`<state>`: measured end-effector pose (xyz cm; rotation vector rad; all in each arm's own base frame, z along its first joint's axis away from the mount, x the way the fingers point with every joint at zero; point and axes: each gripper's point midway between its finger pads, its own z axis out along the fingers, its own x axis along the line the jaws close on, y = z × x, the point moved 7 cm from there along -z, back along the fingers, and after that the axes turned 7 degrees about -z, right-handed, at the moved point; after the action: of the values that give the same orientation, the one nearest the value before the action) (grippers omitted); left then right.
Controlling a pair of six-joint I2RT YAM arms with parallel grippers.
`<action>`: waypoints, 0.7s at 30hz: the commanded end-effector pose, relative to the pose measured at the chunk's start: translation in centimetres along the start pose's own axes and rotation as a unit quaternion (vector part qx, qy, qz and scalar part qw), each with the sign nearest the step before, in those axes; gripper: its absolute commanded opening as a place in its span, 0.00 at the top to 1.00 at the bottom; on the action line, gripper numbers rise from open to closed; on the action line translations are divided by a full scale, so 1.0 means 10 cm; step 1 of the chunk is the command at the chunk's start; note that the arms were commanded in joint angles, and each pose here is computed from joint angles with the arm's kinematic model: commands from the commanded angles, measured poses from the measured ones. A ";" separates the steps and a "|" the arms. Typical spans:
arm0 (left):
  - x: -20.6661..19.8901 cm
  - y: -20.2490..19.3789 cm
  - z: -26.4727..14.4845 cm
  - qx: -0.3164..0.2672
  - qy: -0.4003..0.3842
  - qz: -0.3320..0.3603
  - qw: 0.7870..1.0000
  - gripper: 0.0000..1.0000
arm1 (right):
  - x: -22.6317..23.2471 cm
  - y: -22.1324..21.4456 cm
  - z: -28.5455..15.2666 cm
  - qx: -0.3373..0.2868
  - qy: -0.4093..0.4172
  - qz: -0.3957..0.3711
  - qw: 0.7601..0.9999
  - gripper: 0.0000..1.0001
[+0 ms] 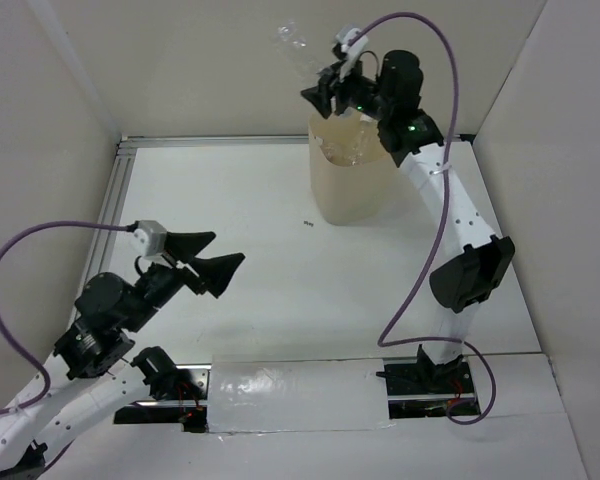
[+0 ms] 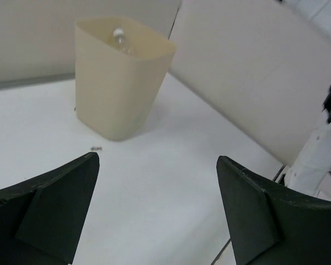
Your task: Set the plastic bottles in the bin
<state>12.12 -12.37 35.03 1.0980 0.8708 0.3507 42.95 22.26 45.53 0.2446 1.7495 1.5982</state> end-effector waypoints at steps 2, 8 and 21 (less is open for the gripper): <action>0.11 -0.19 0.14 0.029 0.038 -0.009 0.999 0.00 | -0.40 -0.57 -0.32 0.061 -0.017 0.065 0.996 0.56; 0.34 -0.58 0.29 0.077 0.089 -0.005 0.993 0.00 | -0.48 -1.11 -0.54 0.121 0.030 0.098 0.987 0.48; 0.38 -0.76 0.46 0.110 0.103 -0.022 0.988 0.00 | -0.74 -0.90 -0.93 0.123 0.004 0.086 0.989 0.00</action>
<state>16.33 -15.57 25.50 1.3264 1.1578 0.3520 46.77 10.80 34.21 0.5631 2.1067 1.4779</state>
